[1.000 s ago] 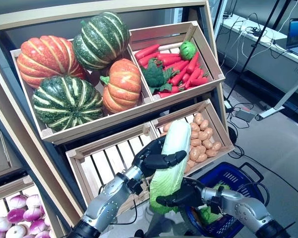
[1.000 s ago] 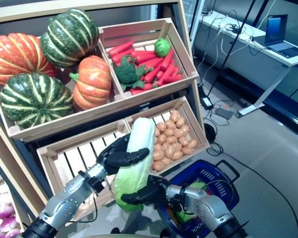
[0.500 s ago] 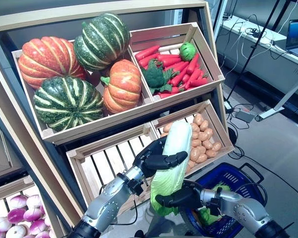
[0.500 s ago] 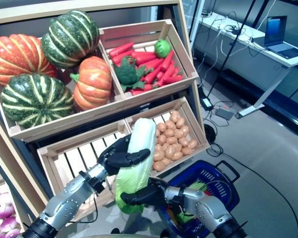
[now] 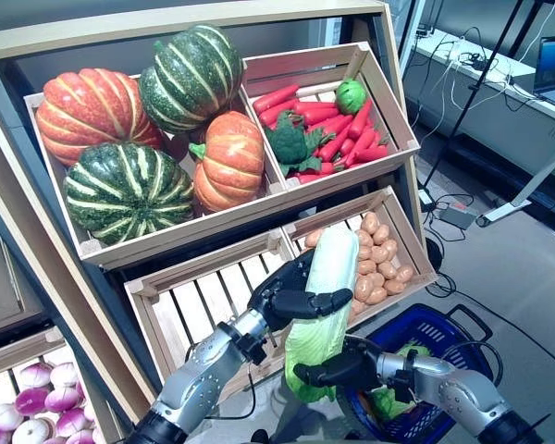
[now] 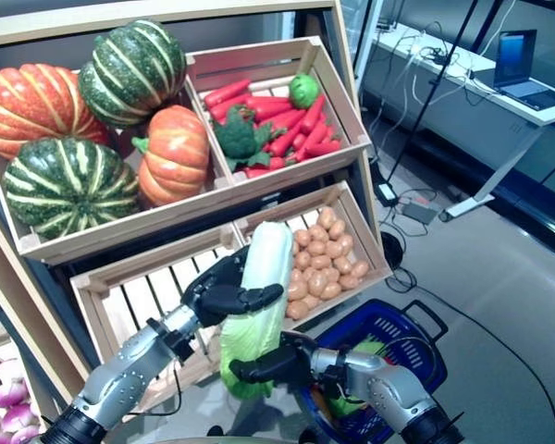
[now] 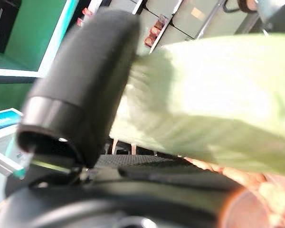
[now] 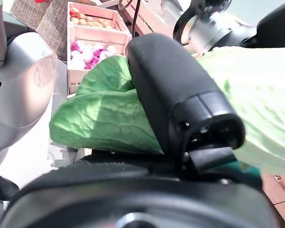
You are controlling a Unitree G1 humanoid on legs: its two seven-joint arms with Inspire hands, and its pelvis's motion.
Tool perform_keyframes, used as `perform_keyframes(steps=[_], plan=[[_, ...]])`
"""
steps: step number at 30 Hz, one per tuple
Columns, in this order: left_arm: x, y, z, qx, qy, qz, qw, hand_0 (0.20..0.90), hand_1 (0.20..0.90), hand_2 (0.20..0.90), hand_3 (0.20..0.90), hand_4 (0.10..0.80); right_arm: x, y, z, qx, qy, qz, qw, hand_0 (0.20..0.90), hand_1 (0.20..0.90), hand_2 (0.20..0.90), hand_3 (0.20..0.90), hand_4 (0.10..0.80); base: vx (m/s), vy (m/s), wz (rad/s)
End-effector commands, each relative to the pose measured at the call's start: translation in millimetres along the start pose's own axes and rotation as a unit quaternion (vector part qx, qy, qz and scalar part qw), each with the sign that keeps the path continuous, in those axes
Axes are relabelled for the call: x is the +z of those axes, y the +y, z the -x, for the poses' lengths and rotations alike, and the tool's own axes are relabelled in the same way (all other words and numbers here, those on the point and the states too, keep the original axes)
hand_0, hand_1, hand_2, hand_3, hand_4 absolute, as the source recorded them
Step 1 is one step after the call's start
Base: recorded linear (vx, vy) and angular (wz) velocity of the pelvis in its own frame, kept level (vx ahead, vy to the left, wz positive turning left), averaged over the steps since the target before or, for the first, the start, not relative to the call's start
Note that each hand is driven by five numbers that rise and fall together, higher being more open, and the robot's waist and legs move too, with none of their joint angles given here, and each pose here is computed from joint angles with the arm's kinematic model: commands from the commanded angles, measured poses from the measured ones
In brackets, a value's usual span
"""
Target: Put vegetables into the basket
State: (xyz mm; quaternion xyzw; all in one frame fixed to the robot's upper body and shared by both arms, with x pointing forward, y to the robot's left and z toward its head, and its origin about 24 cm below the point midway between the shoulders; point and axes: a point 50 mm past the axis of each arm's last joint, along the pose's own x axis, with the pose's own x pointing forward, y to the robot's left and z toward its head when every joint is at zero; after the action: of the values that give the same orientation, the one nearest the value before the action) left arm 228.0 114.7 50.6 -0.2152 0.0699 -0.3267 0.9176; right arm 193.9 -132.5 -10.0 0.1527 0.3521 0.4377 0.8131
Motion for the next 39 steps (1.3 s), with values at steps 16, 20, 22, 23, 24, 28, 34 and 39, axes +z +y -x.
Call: perform_keyframes(steps=[16, 20, 22, 23, 24, 28, 34, 39], plan=[[57.2, -3.8, -11.2, -0.024, -0.139, -0.060, 0.988, 0.900, 0.900, 0.900, 0.900, 0.800, 57.1, 9.4, 11.7, 0.022, -0.229, -0.032, 0.973, 0.300, 0.300, 0.300, 0.300, 0.400, 0.000, 0.000, 0.00], [69.1, 13.2, 3.0, 0.028, -0.164, -0.080, 0.983, 0.900, 0.900, 0.900, 0.900, 0.800, 64.9, -3.0, 29.8, -0.021, -0.302, -0.060, 0.951, 0.300, 0.300, 0.300, 0.300, 0.400, -0.008, 0.002, 0.00], [74.9, 24.0, 14.3, 0.056, -0.178, -0.085, 0.979, 0.900, 0.900, 0.900, 0.900, 0.800, 64.9, -12.6, 42.3, -0.054, -0.344, -0.085, 0.934, 0.300, 0.300, 0.300, 0.300, 0.400, 0.000, 0.000, 0.00], [76.3, 28.2, 19.5, 0.071, -0.183, -0.088, 0.977, 0.900, 0.900, 0.900, 0.900, 0.800, 64.4, -16.4, 47.0, -0.070, -0.364, -0.100, 0.923, 0.300, 0.300, 0.300, 0.300, 0.400, 0.000, 0.000, 0.00], [77.2, 30.9, 23.2, 0.080, -0.186, -0.090, 0.975, 0.900, 0.900, 0.900, 0.900, 0.800, 63.9, -19.1, 50.3, -0.080, -0.377, -0.112, 0.916, 0.300, 0.300, 0.300, 0.300, 0.400, 0.000, 0.000, 0.00], [79.7, 45.1, 43.9, 0.125, -0.200, -0.089, 0.968, 0.900, 0.900, 0.900, 0.900, 0.800, 59.3, -34.2, 68.9, -0.132, -0.448, -0.165, 0.869, 0.300, 0.300, 0.300, 0.300, 0.400, 0.000, 0.000, 0.00], [77.0, 53.9, 55.0, 0.158, -0.216, -0.066, 0.961, 0.900, 0.900, 0.900, 0.900, 0.800, 59.9, -48.3, 85.5, -0.176, -0.527, -0.205, 0.806, 0.300, 0.300, 0.300, 0.300, 0.400, -0.005, -0.002, 0.01], [74.5, 56.8, 55.2, 0.175, -0.232, -0.023, 0.956, 0.900, 0.900, 0.900, 0.900, 0.800, 63.7, -61.3, 93.5, -0.225, -0.579, -0.225, 0.751, 0.300, 0.300, 0.300, 0.300, 0.400, -0.065, -0.031, 0.02]])
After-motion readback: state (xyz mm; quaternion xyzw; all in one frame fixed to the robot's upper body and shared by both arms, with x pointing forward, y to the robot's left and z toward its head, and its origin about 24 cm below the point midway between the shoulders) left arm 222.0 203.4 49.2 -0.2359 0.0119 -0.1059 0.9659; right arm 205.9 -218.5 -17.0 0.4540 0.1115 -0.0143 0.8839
